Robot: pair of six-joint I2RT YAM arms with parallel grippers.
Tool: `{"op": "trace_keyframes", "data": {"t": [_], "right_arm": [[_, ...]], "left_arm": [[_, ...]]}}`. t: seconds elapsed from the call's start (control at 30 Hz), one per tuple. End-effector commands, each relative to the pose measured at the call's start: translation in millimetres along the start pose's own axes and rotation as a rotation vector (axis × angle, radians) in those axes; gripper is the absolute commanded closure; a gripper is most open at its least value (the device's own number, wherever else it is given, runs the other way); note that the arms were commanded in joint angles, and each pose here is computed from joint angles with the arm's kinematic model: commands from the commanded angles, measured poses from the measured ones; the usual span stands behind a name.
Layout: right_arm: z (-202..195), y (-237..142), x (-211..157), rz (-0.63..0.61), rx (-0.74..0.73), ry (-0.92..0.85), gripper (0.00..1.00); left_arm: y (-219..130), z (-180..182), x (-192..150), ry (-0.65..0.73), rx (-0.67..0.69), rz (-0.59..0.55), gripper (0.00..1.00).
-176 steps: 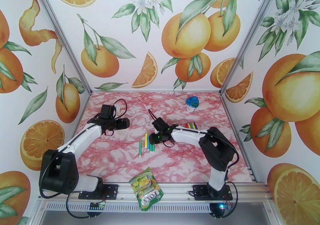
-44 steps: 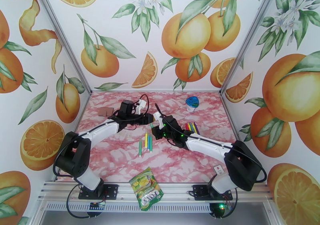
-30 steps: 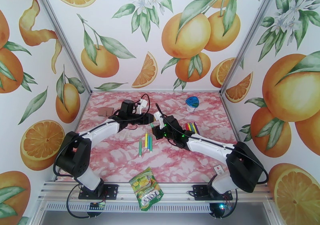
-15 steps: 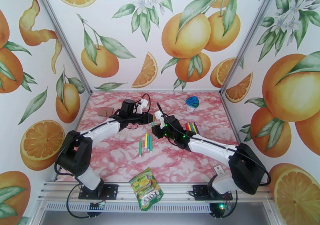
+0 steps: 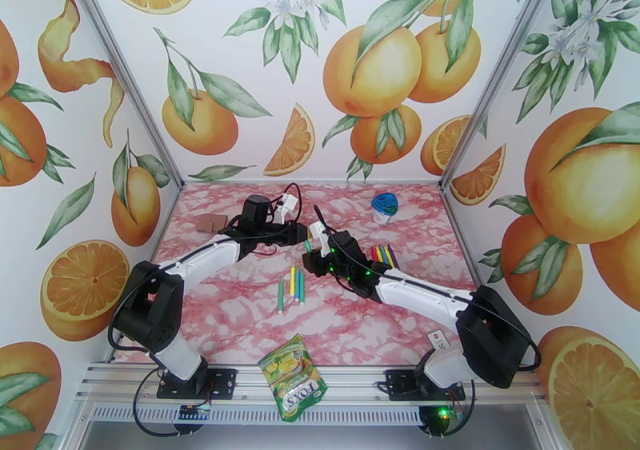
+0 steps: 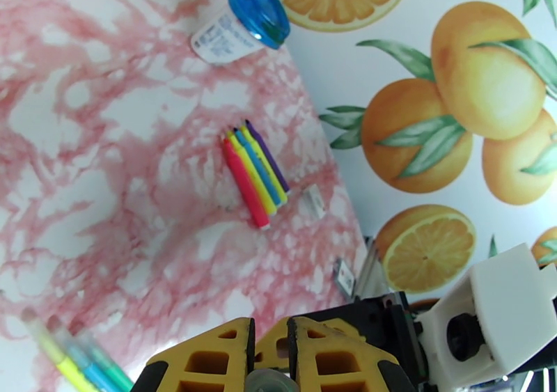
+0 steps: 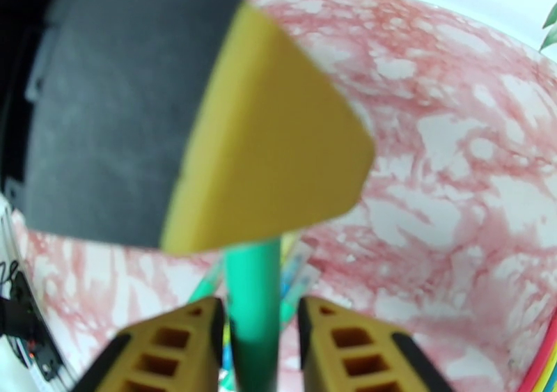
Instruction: Open the pen caps
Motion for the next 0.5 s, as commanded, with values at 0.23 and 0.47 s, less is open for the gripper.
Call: {"op": "trace_keyframes", "data": {"t": [0.23,0.47], "right_arm": [[4.7,-1.8,-1.1,-0.018,0.028,-0.013,0.84],[5.6,-3.8,-10.0,-0.008,0.036,-0.034,0.92]], "left_arm": [[-10.1,-27.0,11.6,0.045,-0.028,-0.043,1.0],[-23.6,-17.7,30.6,0.027,0.081,-0.13,1.0]]}}
Point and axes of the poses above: each hand's point on the last joint's axis, 136 mm out from that joint toward the fingers, its own y axis out along the fingers, its own z axis along the line the jaws close on, x = y × z, the point moved 1 cm from there along -y, back along the fingers, and after that the axes turned 11 degrees about -y, right-handed, at the moved point
